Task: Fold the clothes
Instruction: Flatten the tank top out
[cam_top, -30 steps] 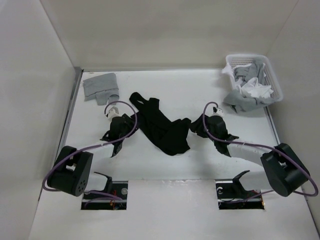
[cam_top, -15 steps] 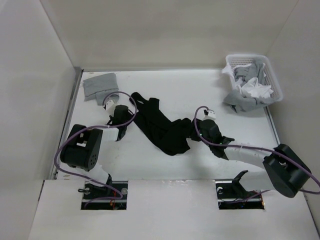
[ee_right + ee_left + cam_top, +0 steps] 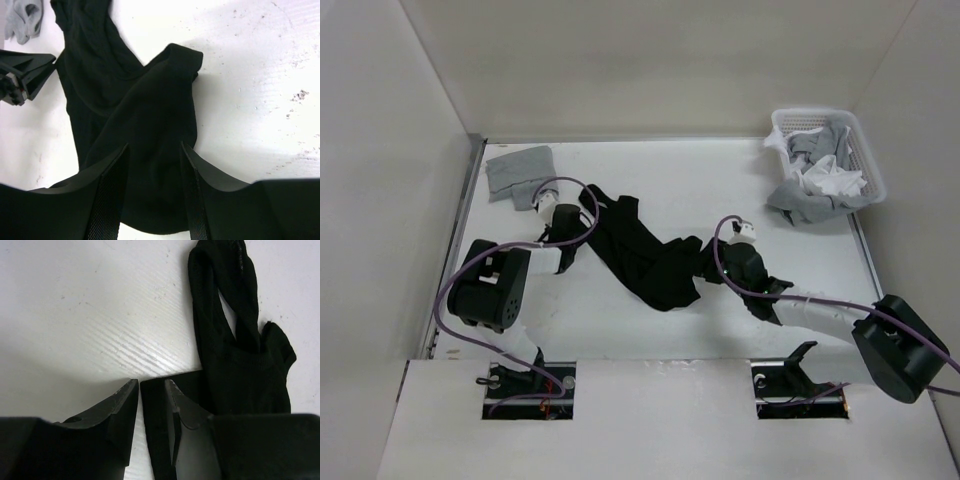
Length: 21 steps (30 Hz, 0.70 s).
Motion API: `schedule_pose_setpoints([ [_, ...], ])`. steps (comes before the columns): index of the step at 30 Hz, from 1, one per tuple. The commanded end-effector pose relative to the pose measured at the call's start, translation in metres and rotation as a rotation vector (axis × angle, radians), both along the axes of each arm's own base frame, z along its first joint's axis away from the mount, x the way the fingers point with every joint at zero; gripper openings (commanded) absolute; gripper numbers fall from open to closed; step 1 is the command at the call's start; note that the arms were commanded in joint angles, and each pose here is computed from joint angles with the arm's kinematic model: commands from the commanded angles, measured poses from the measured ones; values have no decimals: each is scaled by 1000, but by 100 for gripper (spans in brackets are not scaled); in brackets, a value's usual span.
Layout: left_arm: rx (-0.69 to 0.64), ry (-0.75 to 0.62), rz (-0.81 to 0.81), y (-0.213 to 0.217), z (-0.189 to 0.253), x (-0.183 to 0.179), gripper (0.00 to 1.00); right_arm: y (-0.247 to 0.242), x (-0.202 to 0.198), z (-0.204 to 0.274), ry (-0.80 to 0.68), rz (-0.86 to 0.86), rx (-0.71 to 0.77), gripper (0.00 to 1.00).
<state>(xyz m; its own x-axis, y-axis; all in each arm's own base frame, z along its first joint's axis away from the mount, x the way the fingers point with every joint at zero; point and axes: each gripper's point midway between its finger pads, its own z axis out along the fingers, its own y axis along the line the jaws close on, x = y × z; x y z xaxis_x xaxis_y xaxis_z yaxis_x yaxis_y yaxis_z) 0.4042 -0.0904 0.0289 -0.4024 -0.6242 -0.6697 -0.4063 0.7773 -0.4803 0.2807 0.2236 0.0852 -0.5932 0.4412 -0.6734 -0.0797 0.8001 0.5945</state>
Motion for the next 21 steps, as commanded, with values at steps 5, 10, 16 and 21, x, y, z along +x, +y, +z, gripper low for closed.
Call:
schedule_pose_setpoints([
  [5, 91, 56, -38, -3, -8, 13, 15, 3, 5, 44, -129, -7, 79, 49],
  [10, 119, 77, -60, -5, -8, 13, 4, -3, -1, 63, -176, -12, 116, 51],
  [16, 83, 48, -38, -6, 3, 6, 0, -13, -1, 67, -193, -25, 103, 53],
  [21, 75, 9, 10, 11, 27, -26, 0, -15, -3, 49, -158, -23, 73, 53],
])
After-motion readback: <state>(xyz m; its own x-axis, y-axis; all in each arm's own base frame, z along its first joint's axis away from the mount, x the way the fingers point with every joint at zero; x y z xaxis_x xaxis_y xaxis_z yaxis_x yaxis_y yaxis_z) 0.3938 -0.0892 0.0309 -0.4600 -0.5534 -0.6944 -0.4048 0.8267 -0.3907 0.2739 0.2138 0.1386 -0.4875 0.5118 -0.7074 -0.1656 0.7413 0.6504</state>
